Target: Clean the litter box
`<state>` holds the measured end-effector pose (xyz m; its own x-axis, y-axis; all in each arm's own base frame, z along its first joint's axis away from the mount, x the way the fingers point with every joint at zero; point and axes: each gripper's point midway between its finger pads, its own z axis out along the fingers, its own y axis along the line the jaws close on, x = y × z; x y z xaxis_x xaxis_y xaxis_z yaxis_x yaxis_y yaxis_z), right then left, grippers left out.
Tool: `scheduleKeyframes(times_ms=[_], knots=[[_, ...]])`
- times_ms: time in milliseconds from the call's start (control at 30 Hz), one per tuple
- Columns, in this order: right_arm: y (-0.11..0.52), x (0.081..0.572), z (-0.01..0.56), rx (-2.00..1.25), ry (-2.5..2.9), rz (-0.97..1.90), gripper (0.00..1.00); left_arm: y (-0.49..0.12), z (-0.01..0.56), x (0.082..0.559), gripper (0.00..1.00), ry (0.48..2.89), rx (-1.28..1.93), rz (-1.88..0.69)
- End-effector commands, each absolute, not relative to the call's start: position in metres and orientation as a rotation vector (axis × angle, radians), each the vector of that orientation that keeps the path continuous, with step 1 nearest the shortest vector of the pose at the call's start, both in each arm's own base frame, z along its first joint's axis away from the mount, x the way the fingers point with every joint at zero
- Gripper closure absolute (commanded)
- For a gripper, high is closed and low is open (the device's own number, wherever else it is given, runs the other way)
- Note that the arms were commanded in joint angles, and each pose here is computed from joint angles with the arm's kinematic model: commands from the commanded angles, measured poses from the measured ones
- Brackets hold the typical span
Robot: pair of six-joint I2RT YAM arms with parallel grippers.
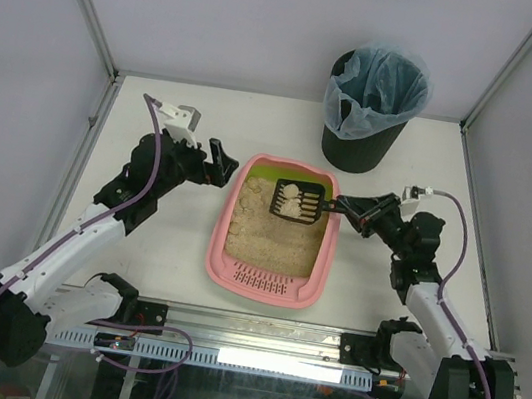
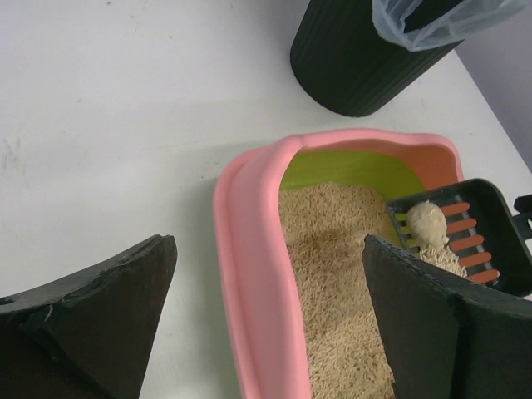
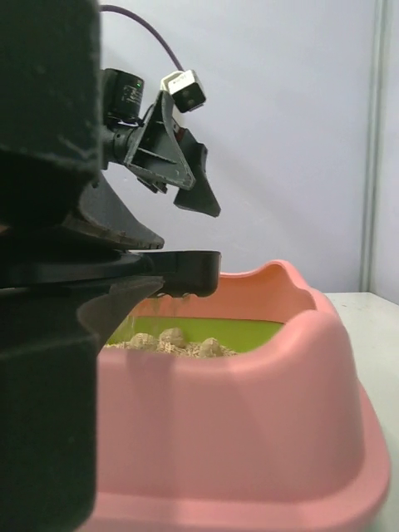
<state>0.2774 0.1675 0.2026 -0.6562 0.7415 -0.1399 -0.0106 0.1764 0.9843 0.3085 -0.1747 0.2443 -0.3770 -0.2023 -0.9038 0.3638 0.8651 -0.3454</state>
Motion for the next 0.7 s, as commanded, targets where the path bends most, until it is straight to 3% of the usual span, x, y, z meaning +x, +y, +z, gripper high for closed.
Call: scheduleKeyframes(times_ms=[0,100,233,367,467,600,667], knots=[[0.15,0.282,0.211,0.781,1.753,1.526,1.0,-0.187,0.295,0.327,0.01,1.743,0.13,-0.662],[0.179,0.271,0.227,0.562,1.819,1.651,1.0,-0.195,0.285,0.335,0.01,1.808,0.179,-0.65],[0.154,0.281,0.203,0.803,1.771,1.595,1.0,-0.202,0.27,0.338,0.01,1.847,0.22,-0.657],[0.19,0.27,0.233,0.481,1.851,1.661,1.0,-0.205,0.253,0.329,0.01,1.87,0.308,-0.665],[0.16,0.283,0.211,0.739,1.815,1.543,1.0,-0.206,0.249,0.323,0.01,1.875,0.334,-0.675],[0.194,0.272,0.238,0.45,1.861,1.628,1.0,-0.21,0.244,0.318,0.01,1.894,0.393,-0.687],[0.18,0.277,0.228,0.577,1.857,1.587,1.0,-0.211,0.239,0.319,0.03,1.914,0.406,-0.686]])
